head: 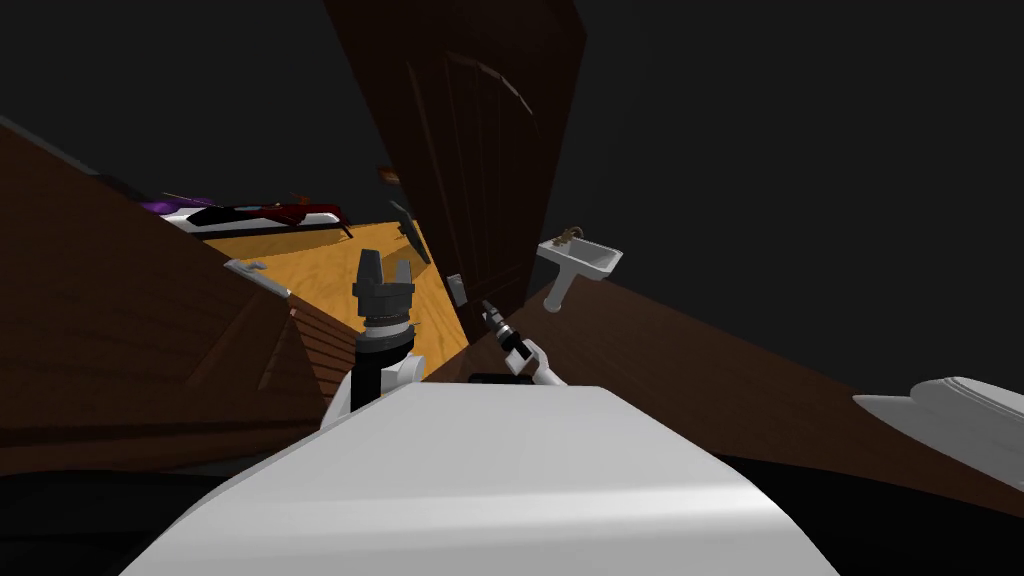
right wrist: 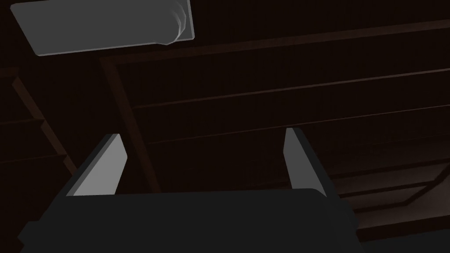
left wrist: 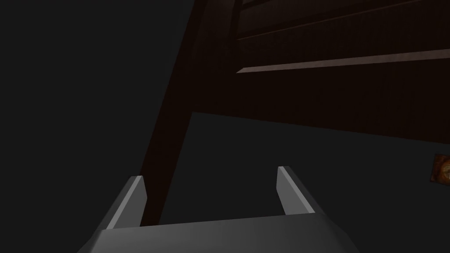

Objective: Push the door open

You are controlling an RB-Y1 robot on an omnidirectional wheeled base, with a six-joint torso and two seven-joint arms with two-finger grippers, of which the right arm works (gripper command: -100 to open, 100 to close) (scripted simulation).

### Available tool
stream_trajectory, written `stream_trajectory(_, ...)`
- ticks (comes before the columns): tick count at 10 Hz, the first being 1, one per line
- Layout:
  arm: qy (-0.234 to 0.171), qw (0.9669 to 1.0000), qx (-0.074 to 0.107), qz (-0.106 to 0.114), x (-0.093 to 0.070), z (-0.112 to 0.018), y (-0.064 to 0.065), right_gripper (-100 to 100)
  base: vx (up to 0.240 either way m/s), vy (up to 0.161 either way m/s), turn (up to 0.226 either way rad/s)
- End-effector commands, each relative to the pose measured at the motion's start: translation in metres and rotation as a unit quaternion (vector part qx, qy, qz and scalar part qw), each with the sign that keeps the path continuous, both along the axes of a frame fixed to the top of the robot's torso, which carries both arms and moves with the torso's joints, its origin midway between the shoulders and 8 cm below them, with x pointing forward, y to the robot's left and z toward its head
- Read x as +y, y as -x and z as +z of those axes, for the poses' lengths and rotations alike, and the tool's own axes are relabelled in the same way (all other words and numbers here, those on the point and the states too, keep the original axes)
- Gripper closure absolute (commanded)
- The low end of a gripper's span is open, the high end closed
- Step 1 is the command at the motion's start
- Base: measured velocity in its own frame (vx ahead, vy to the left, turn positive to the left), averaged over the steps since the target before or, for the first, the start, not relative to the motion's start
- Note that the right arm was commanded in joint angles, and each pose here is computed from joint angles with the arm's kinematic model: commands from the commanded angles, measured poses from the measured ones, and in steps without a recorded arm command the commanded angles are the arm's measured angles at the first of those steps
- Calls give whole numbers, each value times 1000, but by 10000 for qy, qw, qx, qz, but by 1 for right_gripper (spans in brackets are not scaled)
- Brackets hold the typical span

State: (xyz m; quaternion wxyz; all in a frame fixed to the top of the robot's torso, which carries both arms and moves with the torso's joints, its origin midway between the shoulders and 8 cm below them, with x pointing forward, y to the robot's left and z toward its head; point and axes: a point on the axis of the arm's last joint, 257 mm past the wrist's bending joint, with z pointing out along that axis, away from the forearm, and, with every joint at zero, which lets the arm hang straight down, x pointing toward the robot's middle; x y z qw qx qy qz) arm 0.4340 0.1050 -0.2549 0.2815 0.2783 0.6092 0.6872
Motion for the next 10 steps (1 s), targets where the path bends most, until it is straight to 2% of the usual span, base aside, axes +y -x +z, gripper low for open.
stream_trajectory(1,138,9998,72,143,8,-12,3,-100,109,140,-133)
stream_trajectory(7,503,9974,213,472,26,-41,11,-100,122,133,-92)
stream_trajectory(10,487,9978,211,407,24,-40,7,-100,93,89,18)
